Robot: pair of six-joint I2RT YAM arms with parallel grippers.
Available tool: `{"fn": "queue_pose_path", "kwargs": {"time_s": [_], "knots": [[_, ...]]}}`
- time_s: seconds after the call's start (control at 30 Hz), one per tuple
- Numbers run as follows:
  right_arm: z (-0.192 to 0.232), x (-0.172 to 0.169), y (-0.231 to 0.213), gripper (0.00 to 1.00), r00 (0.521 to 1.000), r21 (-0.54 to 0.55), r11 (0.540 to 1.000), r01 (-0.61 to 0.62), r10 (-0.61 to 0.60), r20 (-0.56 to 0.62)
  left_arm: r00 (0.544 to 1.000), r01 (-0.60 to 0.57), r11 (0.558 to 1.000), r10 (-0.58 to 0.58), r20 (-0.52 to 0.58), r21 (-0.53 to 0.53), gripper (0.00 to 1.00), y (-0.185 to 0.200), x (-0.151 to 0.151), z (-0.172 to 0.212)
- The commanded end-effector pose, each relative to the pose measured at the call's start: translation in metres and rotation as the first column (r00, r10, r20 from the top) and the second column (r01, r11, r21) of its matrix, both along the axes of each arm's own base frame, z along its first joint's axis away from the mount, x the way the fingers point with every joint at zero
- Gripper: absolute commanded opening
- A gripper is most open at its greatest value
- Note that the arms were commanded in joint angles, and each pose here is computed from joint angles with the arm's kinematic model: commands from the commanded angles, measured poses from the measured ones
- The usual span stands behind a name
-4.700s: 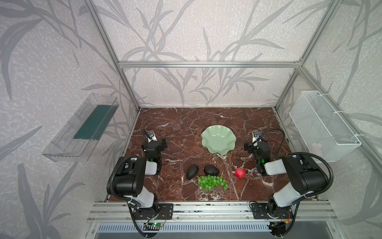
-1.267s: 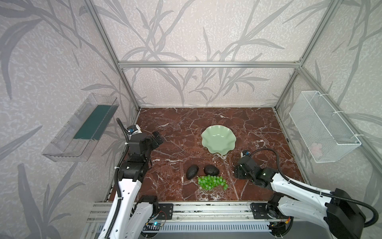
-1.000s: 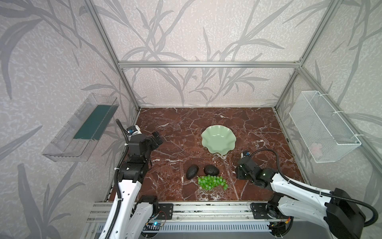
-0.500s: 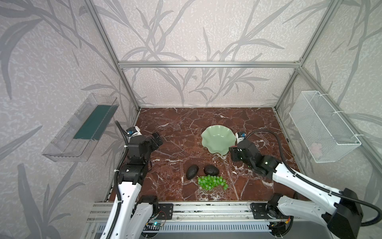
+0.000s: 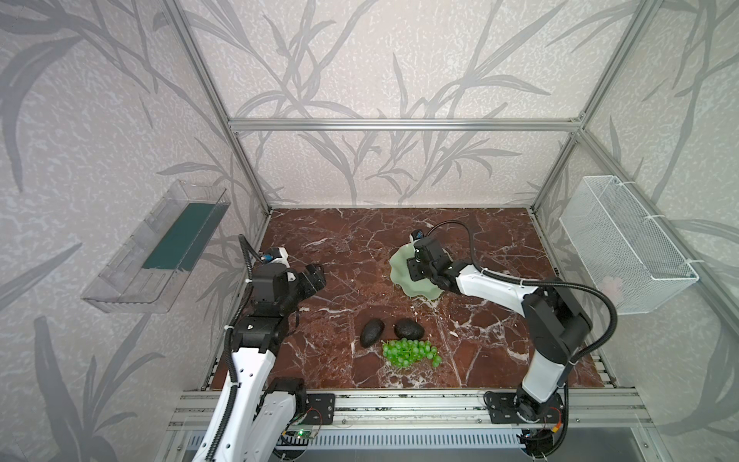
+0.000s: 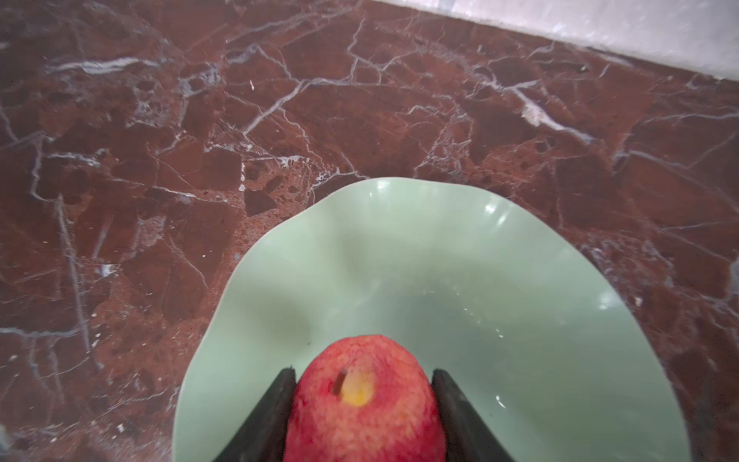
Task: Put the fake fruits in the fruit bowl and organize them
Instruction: 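Carry the red apple with the right gripper into the green bowl and release, then grasp the nearer avocado with the left gripper while the right gripper withdraws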
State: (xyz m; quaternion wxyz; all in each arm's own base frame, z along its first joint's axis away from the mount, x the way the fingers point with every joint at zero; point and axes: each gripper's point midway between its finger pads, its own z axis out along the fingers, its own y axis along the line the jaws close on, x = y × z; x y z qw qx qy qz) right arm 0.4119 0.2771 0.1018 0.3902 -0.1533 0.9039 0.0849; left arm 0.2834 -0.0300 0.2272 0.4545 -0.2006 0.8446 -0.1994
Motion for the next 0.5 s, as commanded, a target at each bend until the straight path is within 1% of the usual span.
{"fn": "queue_pose_path", "kwargs": {"time_s": [0.0, 0.2, 0.33, 0.47], "knots": [[-0.002, 0.015, 0.005, 0.41, 1.0, 0.005, 1.0, -0.021, 0.021, 0.02, 0.993, 0.1, 0.994, -0.103, -0.056, -0.055, 0.86, -0.02, -0.009, -0.01], [-0.031, 0.026, 0.002, 0.42, 1.0, -0.012, 1.0, -0.001, 0.001, -0.028, 0.979, 0.154, 0.986, -0.16, -0.123, -0.059, 0.85, -0.035, -0.017, -0.031], [-0.042, 0.029, 0.002, 0.45, 0.999, -0.016, 1.0, 0.003, -0.004, -0.043, 0.957, 0.215, 0.976, -0.217, -0.192, -0.033, 0.83, -0.055, -0.024, -0.048], [-0.052, 0.029, 0.002, 0.48, 0.998, -0.017, 1.0, 0.009, -0.01, -0.064, 0.934, 0.26, 0.965, -0.257, -0.247, -0.02, 0.82, -0.072, -0.032, -0.069]]}}
